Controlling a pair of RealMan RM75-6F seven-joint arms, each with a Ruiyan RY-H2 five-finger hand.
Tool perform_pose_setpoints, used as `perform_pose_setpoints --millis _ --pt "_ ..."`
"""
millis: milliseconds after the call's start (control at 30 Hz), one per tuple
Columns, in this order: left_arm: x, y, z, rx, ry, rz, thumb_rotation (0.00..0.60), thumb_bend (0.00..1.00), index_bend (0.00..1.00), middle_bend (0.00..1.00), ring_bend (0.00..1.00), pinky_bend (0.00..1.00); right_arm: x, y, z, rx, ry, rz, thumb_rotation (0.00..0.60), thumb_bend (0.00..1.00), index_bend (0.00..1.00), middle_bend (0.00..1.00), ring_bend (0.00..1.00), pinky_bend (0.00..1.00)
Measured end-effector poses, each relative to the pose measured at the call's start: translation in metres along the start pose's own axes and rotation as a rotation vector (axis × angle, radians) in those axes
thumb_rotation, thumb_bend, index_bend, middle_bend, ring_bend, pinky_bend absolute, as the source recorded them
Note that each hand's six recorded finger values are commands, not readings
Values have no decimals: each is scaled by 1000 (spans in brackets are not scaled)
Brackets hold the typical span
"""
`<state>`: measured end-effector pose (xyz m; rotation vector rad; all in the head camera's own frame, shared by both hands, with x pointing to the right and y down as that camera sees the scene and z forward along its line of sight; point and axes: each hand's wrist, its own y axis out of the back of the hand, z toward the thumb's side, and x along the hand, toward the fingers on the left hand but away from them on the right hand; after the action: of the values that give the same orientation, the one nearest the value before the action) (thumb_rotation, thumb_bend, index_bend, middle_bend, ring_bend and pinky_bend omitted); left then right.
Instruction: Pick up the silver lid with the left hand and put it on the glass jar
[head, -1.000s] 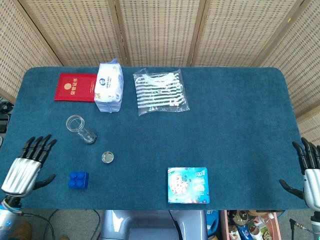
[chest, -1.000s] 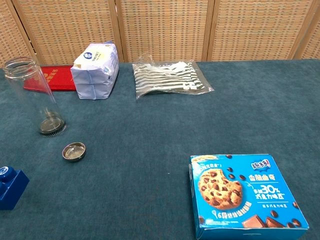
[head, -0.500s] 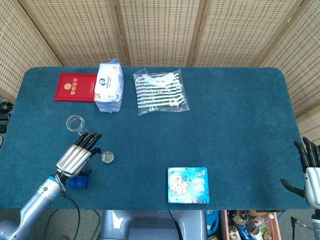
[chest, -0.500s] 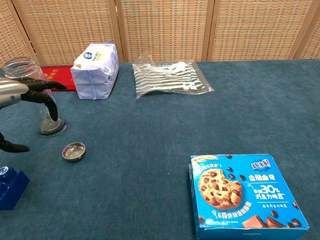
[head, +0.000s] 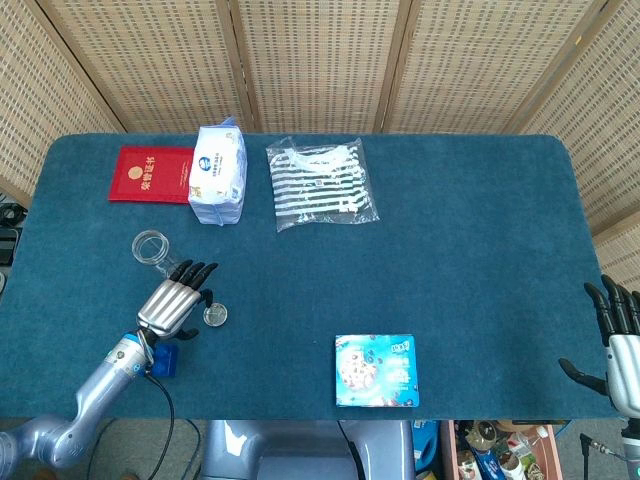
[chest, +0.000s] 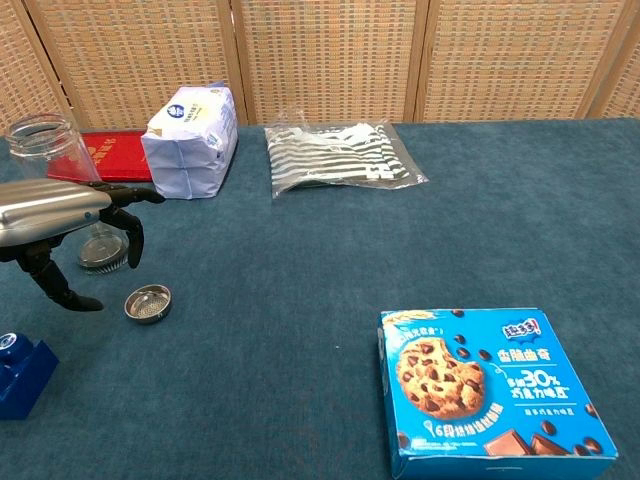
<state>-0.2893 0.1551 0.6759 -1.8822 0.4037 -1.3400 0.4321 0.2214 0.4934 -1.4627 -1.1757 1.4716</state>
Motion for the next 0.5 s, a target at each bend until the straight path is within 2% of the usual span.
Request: perform_pose_setpoints --millis 133,300,500 --pt "7 -3 2 -6 1 -13 600 235 451 0 0 0 -1 -1 -1 -1 -5 4 600 0 0 0 0 0" --pt "16 -9 4 -13 6 -35 600 315 483 0 0 0 -2 -3 -3 -1 -11 16 600 0 0 0 0 0" --pt "30 -19 6 -12 33 -63 600 339 485 0 0 0 -3 -5 -4 -6 -14 26 600 0 0 0 0 0"
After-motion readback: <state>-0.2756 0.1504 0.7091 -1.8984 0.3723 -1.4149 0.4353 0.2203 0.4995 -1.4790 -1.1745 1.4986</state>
